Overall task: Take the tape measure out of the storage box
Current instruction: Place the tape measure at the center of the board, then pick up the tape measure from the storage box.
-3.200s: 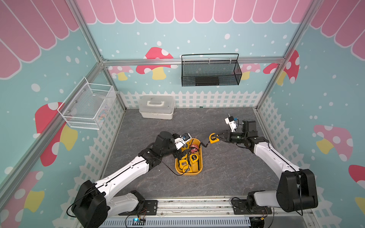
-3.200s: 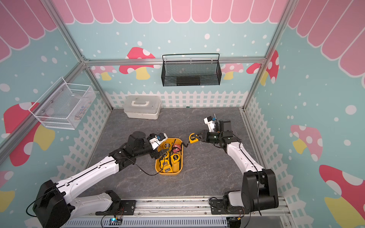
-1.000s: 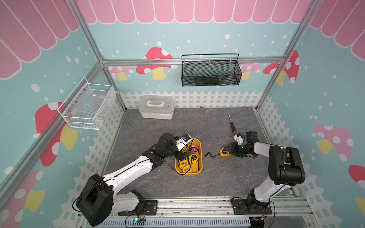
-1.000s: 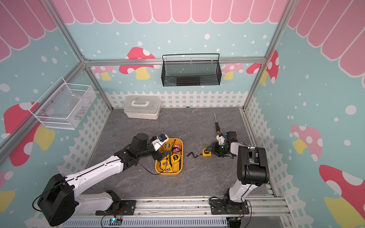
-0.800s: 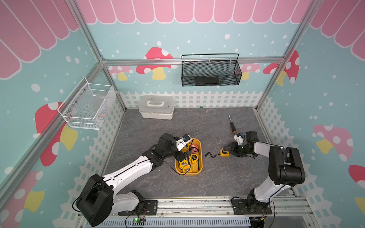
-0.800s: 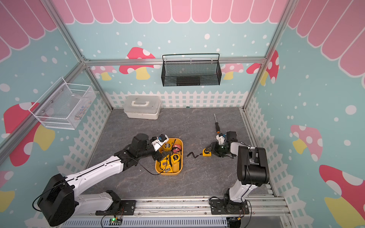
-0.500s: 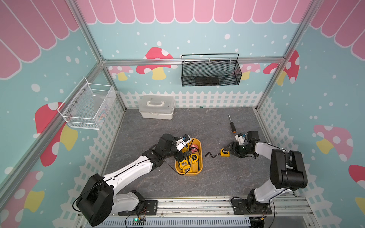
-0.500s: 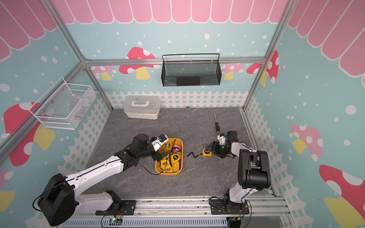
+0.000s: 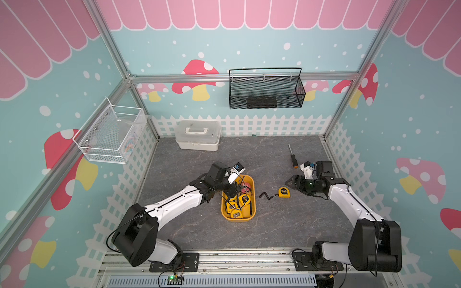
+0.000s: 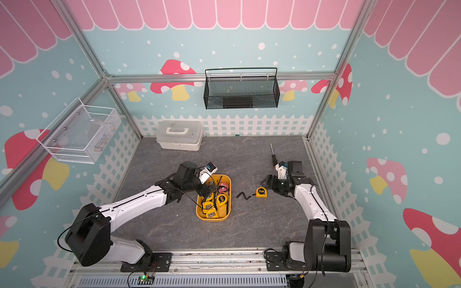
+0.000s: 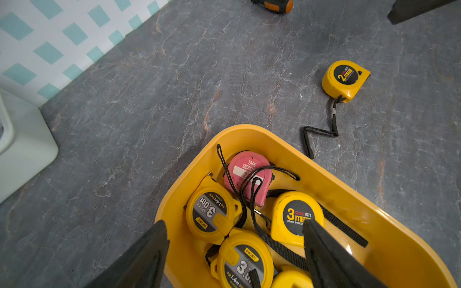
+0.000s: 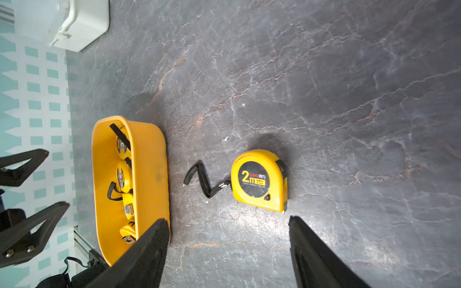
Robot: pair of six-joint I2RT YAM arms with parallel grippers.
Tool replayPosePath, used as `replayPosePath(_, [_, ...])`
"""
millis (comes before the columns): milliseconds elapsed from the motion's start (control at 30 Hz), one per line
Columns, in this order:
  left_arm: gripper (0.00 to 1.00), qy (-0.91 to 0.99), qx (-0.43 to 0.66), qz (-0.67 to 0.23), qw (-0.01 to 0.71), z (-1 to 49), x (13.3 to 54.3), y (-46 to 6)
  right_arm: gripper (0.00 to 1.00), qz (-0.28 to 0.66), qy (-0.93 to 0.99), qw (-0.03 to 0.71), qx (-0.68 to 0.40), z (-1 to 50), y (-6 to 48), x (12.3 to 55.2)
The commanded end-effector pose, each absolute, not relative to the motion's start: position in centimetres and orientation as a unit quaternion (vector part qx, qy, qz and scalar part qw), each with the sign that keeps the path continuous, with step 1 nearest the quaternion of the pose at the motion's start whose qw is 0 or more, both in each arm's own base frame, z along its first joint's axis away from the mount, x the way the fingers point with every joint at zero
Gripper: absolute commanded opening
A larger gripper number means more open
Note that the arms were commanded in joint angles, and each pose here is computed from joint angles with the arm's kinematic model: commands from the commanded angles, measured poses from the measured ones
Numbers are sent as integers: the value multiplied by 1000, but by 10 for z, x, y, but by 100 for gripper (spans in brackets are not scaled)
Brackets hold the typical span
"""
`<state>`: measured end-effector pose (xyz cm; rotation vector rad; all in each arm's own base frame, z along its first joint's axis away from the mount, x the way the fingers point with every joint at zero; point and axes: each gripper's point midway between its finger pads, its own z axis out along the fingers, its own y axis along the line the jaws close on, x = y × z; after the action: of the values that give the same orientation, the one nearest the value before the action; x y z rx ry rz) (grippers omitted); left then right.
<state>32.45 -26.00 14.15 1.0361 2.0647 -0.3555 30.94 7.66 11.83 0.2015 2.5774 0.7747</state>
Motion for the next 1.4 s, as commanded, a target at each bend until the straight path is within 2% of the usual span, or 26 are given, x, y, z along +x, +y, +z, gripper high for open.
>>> replayPosePath(0, [86,833,385,-147,368,140,326,-259,77,271,934,226,58,131,82,305])
replayPosePath(233, [86,871,354,-171,294,125,308,-264,77,274,933,230,39,139,88,307])
replayPosePath(433, [88,873,384,-174,245,98,277,-281,77,283,932,221,38,132,91,308])
replayPosePath(600, [88,882,390,-172,202,80,274,-289,77,288,932,218,37,129,93,309])
replayPosePath(767, [94,882,399,-154,196,74,279,-295,77,284,934,214,37,125,92,307])
replayPosePath(1367, [89,884,415,-126,174,52,277,-304,77,290,935,202,38,115,94,307])
